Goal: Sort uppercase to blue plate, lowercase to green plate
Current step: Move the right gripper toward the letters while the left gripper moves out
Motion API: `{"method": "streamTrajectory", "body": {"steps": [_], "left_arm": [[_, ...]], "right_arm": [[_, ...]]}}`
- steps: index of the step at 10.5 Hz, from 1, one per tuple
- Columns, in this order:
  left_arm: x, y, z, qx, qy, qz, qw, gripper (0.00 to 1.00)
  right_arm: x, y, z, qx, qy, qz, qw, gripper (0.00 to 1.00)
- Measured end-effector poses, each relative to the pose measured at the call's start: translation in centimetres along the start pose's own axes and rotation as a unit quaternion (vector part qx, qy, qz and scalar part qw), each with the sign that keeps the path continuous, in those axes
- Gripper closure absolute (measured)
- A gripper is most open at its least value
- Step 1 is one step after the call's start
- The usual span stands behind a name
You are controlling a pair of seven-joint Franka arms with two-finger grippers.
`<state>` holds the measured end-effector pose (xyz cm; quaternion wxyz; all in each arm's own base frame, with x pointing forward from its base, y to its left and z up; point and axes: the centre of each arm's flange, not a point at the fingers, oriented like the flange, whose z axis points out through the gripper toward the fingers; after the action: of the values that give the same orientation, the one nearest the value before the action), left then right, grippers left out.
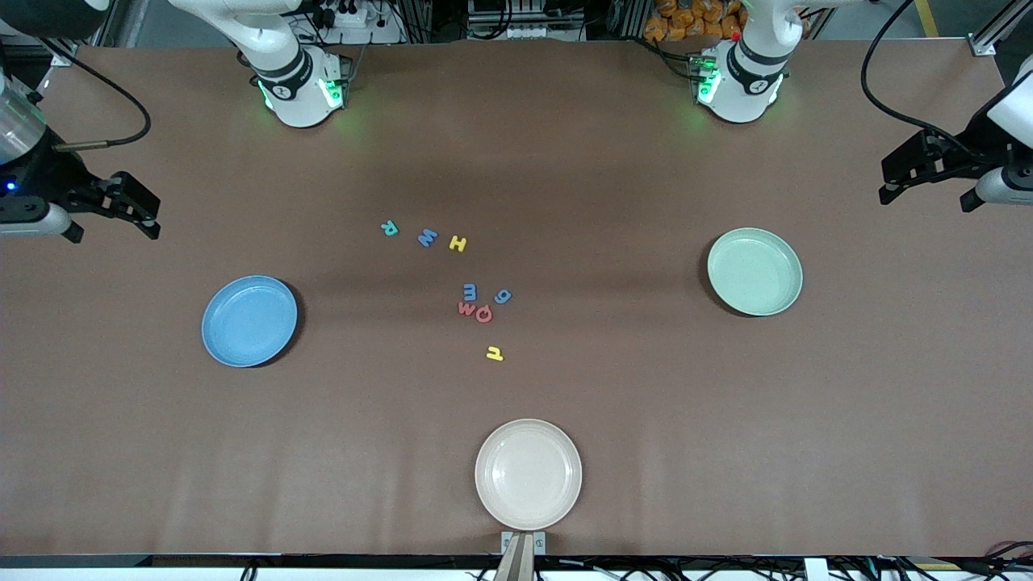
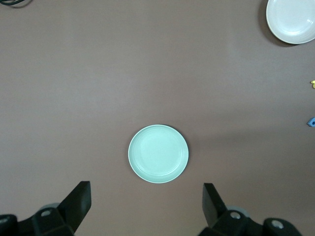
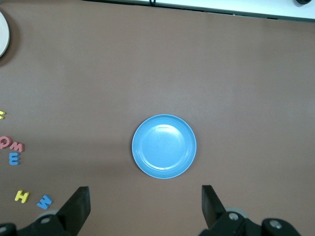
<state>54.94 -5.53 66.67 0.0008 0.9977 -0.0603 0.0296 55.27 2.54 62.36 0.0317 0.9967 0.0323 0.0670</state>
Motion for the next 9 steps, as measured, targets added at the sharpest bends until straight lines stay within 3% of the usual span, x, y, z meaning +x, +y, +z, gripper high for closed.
{"method": "streamTrajectory", "body": {"steps": [3,5,9], "left_arm": [[0.0,-0.2,0.0,0.0,0.0,-0.002,1.0,0.0],[0.0,-0.2,0.0,0.0,0.0,-0.002,1.0,0.0],[0.1,-0.3,0.2,0.0,-0.002,-0.002,1.0,0.0]], "right_arm": [[1.2,0.8,-0.5,0.001,0.012,-0.007,1.0,0.0],[1.6,0.7,0.0,0.002,0.007,-0.008,1.0,0.0],[1.0,-0.5,1.7,0.009,-0.039,0.014,0.999,0.0]]}}
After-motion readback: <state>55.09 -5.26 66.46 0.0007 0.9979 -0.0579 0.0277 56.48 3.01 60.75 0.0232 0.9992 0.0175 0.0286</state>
